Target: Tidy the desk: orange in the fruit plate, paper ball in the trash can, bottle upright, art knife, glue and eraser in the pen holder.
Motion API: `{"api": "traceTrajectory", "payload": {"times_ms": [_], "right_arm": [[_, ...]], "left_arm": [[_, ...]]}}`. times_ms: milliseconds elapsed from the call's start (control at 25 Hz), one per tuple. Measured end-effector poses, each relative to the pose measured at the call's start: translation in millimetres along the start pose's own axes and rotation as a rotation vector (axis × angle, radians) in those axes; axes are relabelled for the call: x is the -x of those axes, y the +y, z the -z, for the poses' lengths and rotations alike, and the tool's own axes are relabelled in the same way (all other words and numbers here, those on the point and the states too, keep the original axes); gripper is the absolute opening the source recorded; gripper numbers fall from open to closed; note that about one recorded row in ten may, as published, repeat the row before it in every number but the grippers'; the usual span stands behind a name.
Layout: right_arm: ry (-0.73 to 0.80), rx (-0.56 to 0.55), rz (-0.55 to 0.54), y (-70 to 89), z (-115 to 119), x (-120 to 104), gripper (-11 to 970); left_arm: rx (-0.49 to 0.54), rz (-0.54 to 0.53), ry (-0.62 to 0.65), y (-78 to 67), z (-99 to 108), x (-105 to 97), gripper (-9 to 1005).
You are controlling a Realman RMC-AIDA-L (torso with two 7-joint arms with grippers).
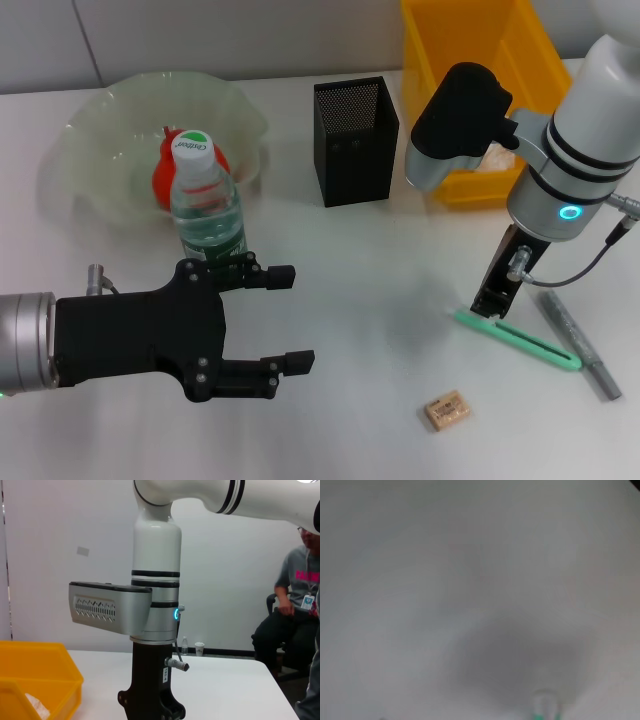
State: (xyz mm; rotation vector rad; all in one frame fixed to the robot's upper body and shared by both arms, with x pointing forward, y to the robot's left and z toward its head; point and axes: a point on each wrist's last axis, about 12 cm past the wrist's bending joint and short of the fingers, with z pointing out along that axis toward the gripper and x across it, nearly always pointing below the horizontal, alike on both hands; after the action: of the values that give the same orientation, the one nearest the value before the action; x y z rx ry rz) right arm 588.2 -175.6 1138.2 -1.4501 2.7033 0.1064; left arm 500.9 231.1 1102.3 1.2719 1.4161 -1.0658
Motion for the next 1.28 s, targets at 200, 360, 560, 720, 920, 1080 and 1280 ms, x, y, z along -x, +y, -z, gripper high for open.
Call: {"api": "traceTrajectory", "payload": {"times_ms": [200,360,560,720,920,1080,1280], "right_arm": [[-0.002,0.001,-0.001,0.0,1.3,0.2,55],[-0.002,0.001,-0.001,0.1,1.5,0.1,109],[0.001,0.006,0.01,1.6,0.5,0.1,196],[0.004,0.01,0.009,1.7,-1.0,-0.7,242],[0.007,0.013,0.008,1.3,-2.9,-1.5,252],[0.01,0.016,0.007,1.2,-4.3,-2.2,250],[0.01,0.015,0.007,1.1,-4.5,-2.1,249]], "left_arm": [[0.0,0.001,0.0,0.1,0.0,0.2,810],[0.0,0.002,0.0,0.1,0.0,0.3,810],[0.0,0.003,0.0,0.1,0.0,0.2,810],[0.0,0.002,0.0,0.2,-0.1,0.2,810],[-0.001,0.0,0.0,1.3,-1.0,1.0,810],[-0.001,-0.004,0.001,2.1,-1.5,1.7,810],[-0.001,-0.008,0.001,2.6,-1.8,2.1,810]]}}
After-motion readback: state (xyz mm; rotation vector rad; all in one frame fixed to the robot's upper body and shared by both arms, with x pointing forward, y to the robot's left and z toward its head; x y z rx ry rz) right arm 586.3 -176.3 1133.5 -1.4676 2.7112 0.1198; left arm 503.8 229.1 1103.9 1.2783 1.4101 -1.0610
